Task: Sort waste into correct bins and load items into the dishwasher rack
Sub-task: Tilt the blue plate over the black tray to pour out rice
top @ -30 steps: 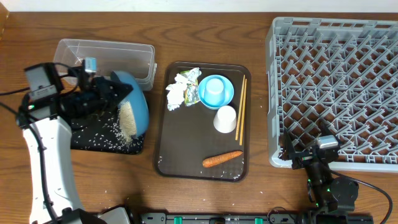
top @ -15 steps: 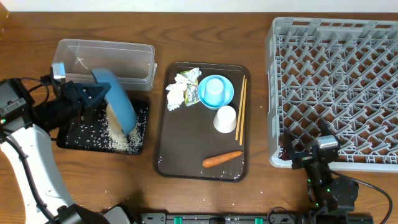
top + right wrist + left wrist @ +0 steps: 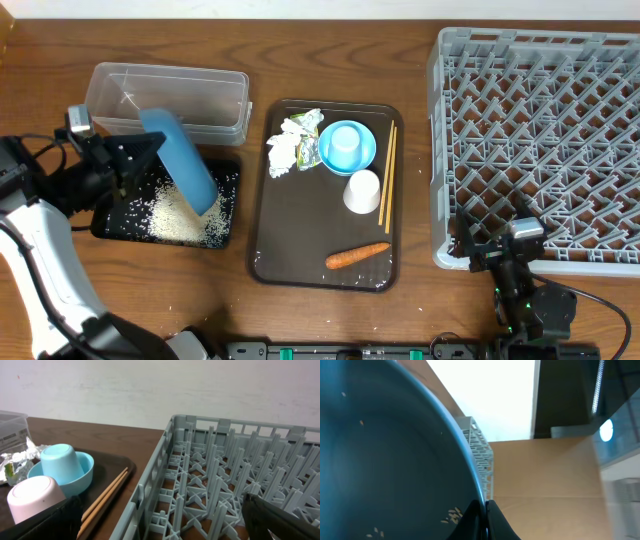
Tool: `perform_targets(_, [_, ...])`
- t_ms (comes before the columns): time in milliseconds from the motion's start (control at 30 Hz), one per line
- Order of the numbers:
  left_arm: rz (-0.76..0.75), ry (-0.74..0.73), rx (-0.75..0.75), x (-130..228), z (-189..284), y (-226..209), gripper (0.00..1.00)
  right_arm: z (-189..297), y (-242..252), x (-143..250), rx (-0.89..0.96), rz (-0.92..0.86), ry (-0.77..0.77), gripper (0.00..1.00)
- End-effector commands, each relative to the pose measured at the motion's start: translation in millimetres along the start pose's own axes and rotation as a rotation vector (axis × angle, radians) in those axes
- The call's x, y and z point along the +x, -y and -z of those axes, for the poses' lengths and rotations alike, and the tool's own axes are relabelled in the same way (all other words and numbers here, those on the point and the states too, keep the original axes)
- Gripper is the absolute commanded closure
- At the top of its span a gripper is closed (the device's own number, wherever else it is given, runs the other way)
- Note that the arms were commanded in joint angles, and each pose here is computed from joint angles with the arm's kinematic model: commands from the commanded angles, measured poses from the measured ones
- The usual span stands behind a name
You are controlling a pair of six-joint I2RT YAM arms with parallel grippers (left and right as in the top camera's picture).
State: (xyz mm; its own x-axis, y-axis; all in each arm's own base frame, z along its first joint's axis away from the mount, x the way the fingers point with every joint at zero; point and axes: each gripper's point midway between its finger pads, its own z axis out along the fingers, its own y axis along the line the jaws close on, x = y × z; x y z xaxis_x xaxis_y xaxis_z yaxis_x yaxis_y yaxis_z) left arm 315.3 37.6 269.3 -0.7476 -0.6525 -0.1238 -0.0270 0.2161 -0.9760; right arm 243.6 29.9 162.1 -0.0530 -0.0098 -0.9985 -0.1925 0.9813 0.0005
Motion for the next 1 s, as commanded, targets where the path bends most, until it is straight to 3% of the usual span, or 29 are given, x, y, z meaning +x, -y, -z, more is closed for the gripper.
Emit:
perform_targets(0, [0.011,-0.013,0.132,2,4,9,0.94,1,4,0,0.016,0.014,0.001,0.01])
perform_targets(100, [-0.043,0.009,0.091,-3,7,0,0.94,1,4,0,0.017,0.014,0.001,0.01])
perform_targets(367, [0.017,0.05,0.123,-6,21,2,0.94,1,4,0,0.016,0.014,0.001,0.01])
perform_targets(600, [-0.027,0.065,0.016,-8,22,-16,0.94,1,4,0,0.017,0.014,0.001,0.01])
perform_targets(700, [0.046,0.049,-0.01,1,21,-19,0.94,1,4,0,0.016,0.014,0.001,0.01])
perform_targets(867, [-0.033,0.026,-0.021,13,16,-8,0.94,1,4,0,0.017,0.014,0.001,0.01])
perform_targets(967, [-0.144,0.064,-0.165,3,20,-21,0.94,1,4,0,0.016,0.014,0.001,0.01])
